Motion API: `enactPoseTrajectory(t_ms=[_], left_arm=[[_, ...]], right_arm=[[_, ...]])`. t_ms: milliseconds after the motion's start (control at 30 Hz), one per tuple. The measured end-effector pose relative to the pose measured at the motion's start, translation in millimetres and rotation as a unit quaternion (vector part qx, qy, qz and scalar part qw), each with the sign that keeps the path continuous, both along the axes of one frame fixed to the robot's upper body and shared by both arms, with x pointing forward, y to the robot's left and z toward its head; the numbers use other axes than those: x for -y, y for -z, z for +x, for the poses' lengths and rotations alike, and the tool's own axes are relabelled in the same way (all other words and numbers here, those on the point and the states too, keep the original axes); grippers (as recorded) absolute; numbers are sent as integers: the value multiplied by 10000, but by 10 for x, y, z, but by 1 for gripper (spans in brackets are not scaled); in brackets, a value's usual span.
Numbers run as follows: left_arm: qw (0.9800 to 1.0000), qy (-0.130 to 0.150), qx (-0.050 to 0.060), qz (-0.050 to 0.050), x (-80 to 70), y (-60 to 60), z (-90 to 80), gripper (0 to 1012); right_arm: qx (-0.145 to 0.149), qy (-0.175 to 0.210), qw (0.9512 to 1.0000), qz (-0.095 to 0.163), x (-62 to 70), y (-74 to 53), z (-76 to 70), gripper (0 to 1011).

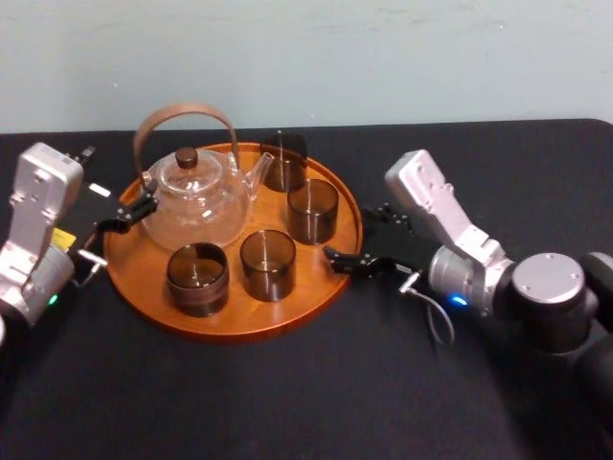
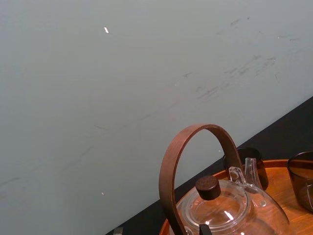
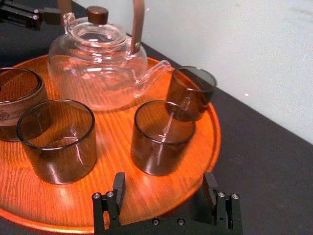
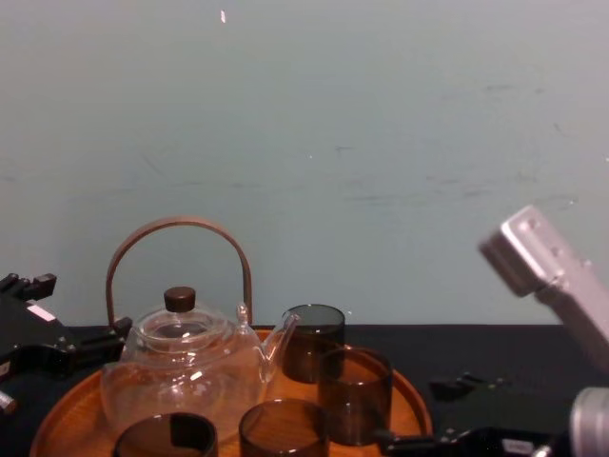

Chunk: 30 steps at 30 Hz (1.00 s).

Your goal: Pick up the glass from the table and place it on the tray.

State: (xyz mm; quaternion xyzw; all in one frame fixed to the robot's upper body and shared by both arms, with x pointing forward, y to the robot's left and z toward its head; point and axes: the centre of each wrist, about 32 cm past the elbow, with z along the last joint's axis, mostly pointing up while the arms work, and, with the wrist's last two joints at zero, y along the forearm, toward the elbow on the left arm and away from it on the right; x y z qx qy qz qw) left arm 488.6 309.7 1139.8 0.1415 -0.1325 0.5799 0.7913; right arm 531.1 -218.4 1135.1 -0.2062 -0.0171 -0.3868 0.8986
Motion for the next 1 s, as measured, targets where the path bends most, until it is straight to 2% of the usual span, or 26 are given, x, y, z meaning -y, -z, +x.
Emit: enactPoseTrajectory(t_ms=[233, 467, 733, 1000], left_arm=[[10000, 0, 0, 0, 0, 0, 0, 1010], [10000, 0, 0, 0, 0, 0, 0, 1009], [10000, 0, 0, 0, 0, 0, 0, 1010], [10000, 0, -1, 0, 0, 0, 0, 1010]], right_arm=[[208, 278, 9994, 42, 222, -121, -169, 1002], [349, 607, 9975, 43, 427, -196, -262, 1002], [482, 1002, 9938, 48, 614, -242, -284, 1002], [591, 1396, 9884, 50, 722, -230, -241, 1002]])
